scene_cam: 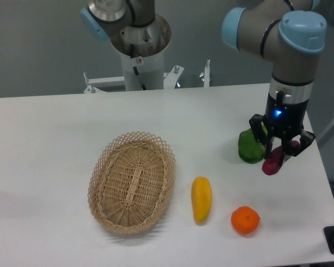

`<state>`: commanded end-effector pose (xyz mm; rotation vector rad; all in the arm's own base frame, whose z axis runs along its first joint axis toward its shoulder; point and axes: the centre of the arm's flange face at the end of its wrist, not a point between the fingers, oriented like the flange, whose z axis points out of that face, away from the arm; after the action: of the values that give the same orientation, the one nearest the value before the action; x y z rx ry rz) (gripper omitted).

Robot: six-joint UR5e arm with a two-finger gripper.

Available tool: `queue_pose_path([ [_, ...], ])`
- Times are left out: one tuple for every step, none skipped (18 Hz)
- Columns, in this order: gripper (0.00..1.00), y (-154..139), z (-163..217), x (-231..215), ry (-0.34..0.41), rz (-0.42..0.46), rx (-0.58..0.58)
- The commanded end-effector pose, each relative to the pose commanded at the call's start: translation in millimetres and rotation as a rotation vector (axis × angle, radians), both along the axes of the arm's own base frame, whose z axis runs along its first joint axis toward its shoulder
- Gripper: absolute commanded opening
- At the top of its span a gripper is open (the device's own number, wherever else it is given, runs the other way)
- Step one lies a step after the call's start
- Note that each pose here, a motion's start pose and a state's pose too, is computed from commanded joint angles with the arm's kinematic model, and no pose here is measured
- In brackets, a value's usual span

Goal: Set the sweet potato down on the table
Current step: 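Lift the purple sweet potato with the gripper and carry it toward the basket side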

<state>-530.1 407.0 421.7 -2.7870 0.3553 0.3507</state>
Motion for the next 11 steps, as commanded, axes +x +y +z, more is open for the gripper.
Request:
queue_pose_path([
  [0.26,0,0,0,0.001,0.0,0.001],
  [0.26,-1,-5,1,-0.005,0.0,-0.004],
  [0.26,0,-8,2,-0.009,-0.001,-0.006],
  [0.26,-1,-12,4,-0.017,0.0,-0.009],
  [0.26,-1,-15,5,-0.032,0.009,-0.012],
  [0.26,-2,-23,7,-0.047,0.014,-0.016],
  [0.26,-3,-33,13,-0.063,0.013,-0.023],
  [0.26,-6,-44,17,-0.079,0.013,-0.03],
  [0.26,-7,-51,21,-0.092,0.015,-0.037],
  [0.26,-8,-60,25,-0.108,0.015,-0.044],
  [0.26,-10,-72,30,-0.131,0.015,-0.056],
])
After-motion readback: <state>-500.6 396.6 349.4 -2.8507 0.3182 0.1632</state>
